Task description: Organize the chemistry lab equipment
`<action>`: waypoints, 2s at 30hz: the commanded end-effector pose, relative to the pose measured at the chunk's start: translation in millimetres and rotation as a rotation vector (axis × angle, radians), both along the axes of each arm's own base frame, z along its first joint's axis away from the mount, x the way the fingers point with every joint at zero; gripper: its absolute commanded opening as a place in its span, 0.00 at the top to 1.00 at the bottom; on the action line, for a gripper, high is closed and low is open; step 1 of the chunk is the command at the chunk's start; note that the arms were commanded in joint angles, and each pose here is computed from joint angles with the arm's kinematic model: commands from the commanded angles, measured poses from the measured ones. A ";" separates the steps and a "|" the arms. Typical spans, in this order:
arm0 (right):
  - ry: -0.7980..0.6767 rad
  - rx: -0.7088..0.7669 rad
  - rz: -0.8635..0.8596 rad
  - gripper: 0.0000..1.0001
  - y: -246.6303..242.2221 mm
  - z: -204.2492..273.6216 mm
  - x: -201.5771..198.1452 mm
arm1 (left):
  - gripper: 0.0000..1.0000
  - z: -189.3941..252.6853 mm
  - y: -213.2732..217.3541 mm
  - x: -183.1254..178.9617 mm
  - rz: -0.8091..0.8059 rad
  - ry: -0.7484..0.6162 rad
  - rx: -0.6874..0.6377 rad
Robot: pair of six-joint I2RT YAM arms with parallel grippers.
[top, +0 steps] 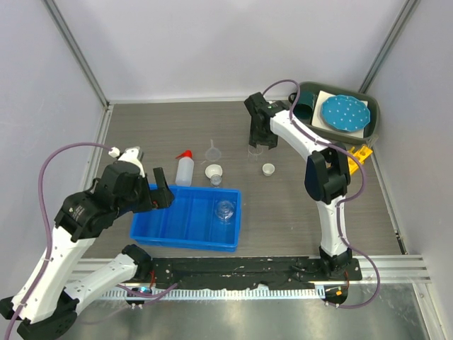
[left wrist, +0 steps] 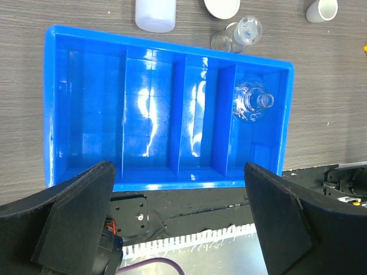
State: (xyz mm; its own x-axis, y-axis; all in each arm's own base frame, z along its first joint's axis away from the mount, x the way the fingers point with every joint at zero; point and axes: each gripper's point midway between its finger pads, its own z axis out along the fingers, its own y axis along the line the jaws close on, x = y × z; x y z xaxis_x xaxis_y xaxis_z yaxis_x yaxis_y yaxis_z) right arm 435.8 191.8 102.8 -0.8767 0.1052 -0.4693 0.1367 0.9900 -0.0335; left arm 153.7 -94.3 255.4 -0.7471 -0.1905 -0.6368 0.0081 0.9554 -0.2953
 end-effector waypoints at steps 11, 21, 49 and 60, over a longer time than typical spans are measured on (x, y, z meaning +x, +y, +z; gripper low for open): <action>0.010 0.016 0.008 0.58 2.5 -17.1 3.0 | 0.00 -1.5 1.6 3.0 0.008 0.001 0.016; 0.021 0.013 0.008 0.86 2.3 -25.4 2.9 | 0.00 -0.7 3.9 1.0 0.019 0.000 0.013; -0.167 0.076 0.566 0.99 82.1 107.1 -208.6 | 0.00 8.0 9.5 -3.9 0.027 -0.024 0.006; -0.027 0.155 0.837 0.99 99.4 89.9 -271.1 | 0.00 11.7 13.6 -7.7 0.026 -0.040 0.005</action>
State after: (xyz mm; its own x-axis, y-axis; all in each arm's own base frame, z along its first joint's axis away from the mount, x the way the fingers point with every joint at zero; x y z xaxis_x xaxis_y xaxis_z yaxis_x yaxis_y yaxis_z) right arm 186.8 278.4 190.4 -0.7235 -0.4392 -0.5326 -0.5436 0.8380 0.0472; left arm 146.0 -83.3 256.1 -0.7386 -0.1932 -0.6459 -0.0078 0.9604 -0.2784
